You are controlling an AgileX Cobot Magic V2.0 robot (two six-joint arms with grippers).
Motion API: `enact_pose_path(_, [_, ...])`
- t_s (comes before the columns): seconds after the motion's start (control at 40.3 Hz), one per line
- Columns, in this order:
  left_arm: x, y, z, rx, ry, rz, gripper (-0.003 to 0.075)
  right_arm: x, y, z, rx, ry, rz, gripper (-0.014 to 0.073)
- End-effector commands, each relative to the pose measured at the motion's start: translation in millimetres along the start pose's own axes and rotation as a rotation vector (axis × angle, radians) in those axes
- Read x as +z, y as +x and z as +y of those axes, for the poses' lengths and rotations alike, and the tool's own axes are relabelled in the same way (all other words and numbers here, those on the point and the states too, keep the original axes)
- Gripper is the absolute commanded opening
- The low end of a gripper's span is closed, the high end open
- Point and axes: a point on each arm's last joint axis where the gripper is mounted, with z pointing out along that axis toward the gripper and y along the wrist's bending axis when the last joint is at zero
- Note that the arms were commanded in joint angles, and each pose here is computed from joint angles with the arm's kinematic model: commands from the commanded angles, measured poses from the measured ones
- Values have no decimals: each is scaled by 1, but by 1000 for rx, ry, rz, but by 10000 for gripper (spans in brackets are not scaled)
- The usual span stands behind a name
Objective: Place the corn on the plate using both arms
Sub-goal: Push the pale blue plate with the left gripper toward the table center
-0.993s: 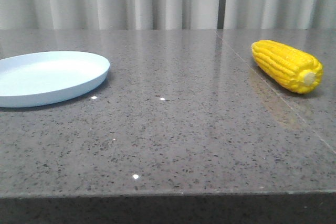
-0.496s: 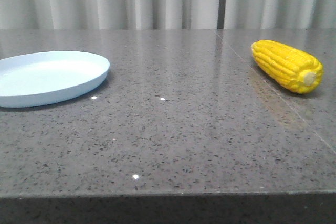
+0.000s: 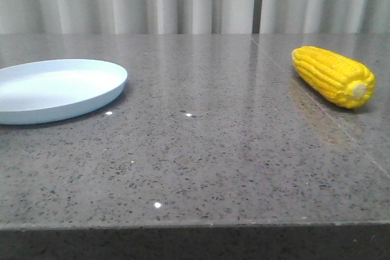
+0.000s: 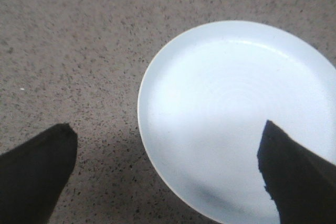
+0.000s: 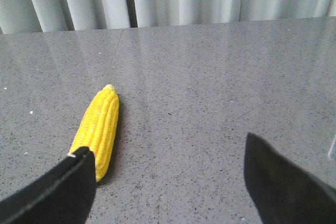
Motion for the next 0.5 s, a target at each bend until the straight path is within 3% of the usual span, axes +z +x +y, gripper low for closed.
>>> enact_pose_path(0.0, [5,-30,-2,-30,14,-23,671,-2,-17,2,-12,-6,-99,602])
enact_pose_path(0.174, [37,-44,-1,-32,16,67,671,-2,-17,2,-12,-6,-99,602])
enact_pose_path(0.472, [75,-33,-1,-34,18,197,671,-2,-17,2,-12,-6,-99,602])
